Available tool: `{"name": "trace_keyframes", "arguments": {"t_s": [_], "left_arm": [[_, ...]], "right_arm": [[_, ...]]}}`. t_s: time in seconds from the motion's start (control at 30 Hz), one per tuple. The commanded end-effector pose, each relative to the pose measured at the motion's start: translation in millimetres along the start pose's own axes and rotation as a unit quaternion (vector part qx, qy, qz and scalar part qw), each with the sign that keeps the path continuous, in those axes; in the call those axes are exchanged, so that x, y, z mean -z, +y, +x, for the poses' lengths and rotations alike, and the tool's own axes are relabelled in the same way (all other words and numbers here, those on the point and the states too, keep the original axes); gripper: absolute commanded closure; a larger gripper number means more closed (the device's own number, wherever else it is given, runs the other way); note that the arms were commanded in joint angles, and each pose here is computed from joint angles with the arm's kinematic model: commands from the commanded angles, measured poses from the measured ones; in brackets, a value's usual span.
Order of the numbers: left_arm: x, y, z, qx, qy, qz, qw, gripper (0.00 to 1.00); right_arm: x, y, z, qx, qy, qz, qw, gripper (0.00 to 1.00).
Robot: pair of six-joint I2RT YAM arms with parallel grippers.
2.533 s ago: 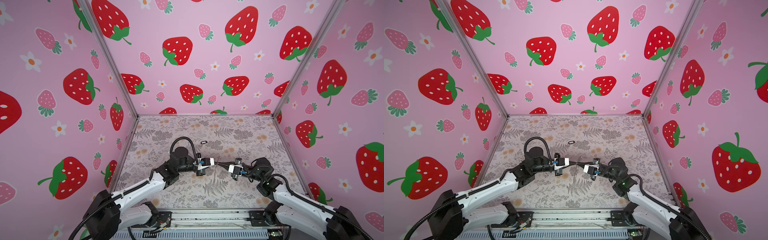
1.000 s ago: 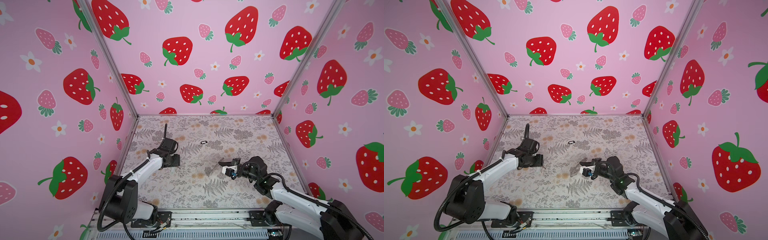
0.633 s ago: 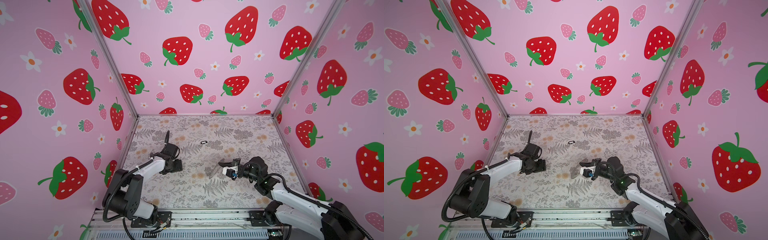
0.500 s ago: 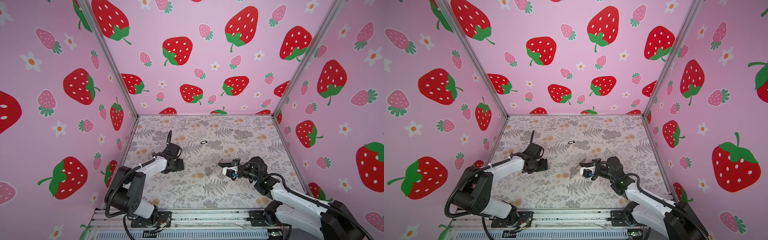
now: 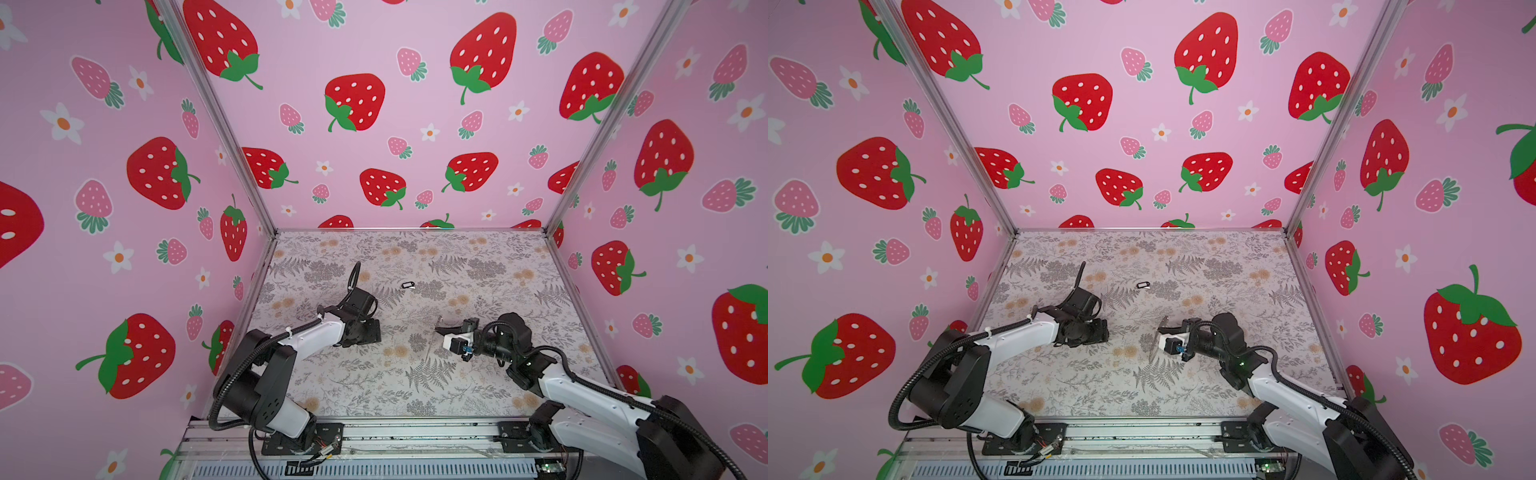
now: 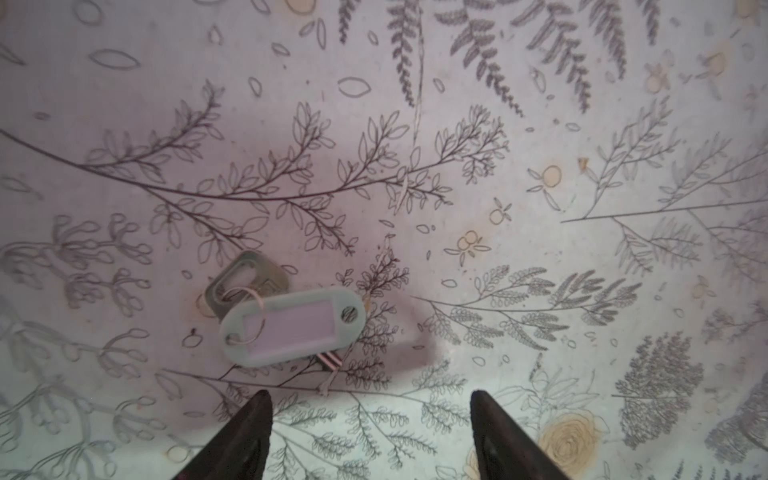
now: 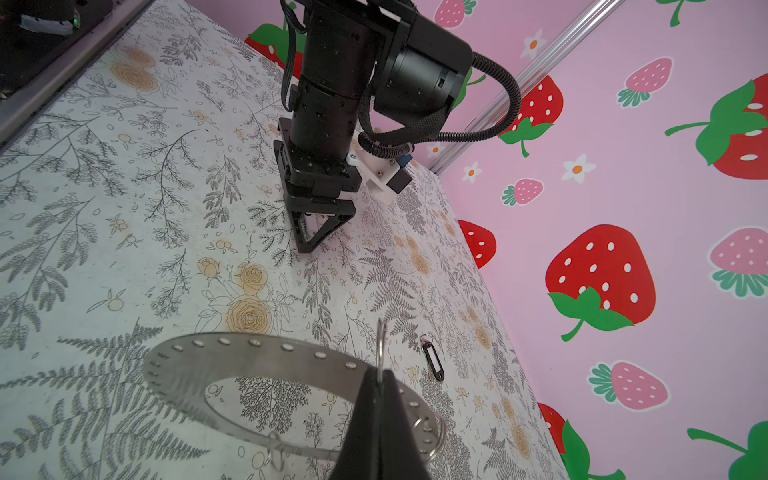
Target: Put the keys on the keyring
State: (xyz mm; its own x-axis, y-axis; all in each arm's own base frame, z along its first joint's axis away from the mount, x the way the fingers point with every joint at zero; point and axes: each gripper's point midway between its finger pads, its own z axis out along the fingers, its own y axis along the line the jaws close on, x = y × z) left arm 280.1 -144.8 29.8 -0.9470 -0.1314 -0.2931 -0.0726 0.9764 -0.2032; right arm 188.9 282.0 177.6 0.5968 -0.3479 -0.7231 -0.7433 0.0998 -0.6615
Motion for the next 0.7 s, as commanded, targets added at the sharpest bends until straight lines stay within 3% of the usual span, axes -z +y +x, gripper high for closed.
{"name": "trace_keyframes", "arguments": {"t_s": [0.0, 0.1, 0.27, 0.47, 0.67], "left_arm": [[21, 15, -15, -0.020, -0.033, -0.052, 0.998, 0.27], [28, 23, -27, -0.047, -0.044, -0.091, 0.994, 0.32], [17, 30, -33, -0.086, -0.013, -0.140, 0.986, 0.43], [11, 35, -36, -0.139, 0.012, -0.203, 0.969, 0.45], [4, 33, -35, -0.162, 0.031, -0.221, 0.961, 0.51]], "right_arm": [[-2, -4, -12, 0.012, -0.022, -0.002, 1.000, 1.00], [-3, -3, -11, 0.011, -0.021, -0.005, 1.000, 1.00], [-3, -2, -10, 0.009, -0.019, -0.008, 1.000, 1.00], [-3, -2, -10, 0.006, -0.017, -0.008, 1.000, 1.00], [-4, -1, -9, 0.004, -0.017, -0.012, 1.000, 1.00]]}}
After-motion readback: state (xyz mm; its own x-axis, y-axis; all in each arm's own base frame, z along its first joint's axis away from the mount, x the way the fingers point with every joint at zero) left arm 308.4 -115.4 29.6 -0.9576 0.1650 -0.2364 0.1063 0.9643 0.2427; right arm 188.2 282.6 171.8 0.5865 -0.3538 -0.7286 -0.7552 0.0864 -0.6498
